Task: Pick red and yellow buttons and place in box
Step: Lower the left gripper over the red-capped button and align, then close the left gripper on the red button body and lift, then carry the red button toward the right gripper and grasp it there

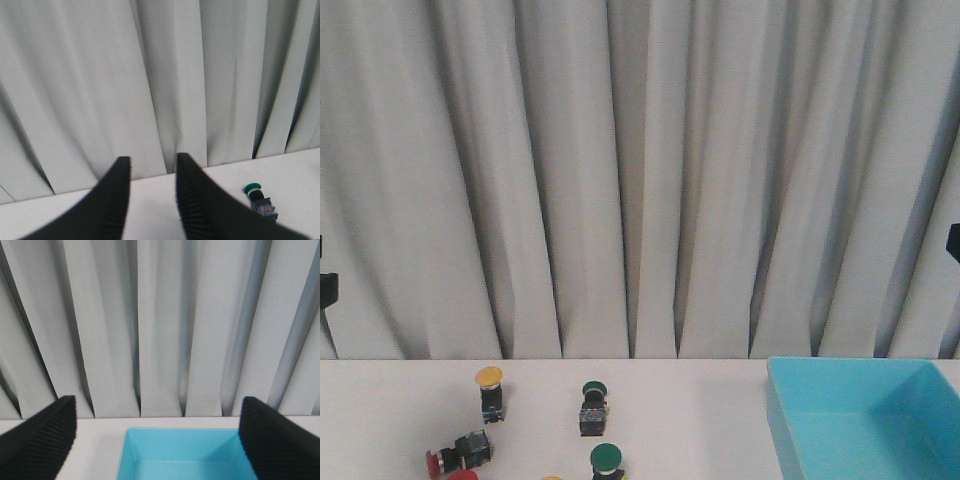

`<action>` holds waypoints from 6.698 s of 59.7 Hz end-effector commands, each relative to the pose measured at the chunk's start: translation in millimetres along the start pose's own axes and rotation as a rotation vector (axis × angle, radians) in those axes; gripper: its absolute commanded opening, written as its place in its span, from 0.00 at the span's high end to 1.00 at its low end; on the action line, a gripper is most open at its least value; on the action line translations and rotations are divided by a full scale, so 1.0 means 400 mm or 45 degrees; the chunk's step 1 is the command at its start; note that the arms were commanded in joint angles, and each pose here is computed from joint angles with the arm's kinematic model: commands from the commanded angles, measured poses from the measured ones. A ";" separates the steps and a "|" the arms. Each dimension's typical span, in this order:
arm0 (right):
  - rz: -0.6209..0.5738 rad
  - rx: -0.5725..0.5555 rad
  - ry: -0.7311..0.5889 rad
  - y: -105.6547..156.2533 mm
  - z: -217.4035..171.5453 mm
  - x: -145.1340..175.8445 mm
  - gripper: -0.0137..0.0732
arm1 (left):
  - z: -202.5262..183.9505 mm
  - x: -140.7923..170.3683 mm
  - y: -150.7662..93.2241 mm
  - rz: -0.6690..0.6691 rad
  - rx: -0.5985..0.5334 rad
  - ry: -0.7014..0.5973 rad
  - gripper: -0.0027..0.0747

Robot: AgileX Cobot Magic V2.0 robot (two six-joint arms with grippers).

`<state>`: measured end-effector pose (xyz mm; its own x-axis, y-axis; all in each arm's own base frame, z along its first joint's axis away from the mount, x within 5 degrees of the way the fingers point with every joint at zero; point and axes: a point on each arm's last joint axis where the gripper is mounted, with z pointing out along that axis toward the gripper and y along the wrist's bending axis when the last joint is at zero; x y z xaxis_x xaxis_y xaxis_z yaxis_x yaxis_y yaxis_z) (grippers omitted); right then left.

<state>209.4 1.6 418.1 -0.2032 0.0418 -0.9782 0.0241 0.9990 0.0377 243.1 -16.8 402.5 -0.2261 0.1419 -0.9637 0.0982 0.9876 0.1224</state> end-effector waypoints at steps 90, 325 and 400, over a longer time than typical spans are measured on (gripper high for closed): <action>-0.028 -0.004 -0.127 0.000 -0.015 -0.043 0.26 | 0.482 0.207 -0.240 0.112 0.206 1.263 0.22; 0.041 -0.024 -0.092 0.003 -0.014 -0.037 0.26 | 0.415 0.084 -0.170 0.044 0.356 1.009 0.96; -1.495 -0.744 -0.456 0.363 -0.060 0.031 0.26 | 0.052 -0.223 -0.435 -0.498 1.593 0.404 0.96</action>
<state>185.1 147.3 399.0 0.3732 -0.7485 -0.5482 -0.5288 0.3139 -0.7886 282.0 -203.7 432.9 -0.6033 0.1588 -0.7815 0.7797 0.3234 -0.5362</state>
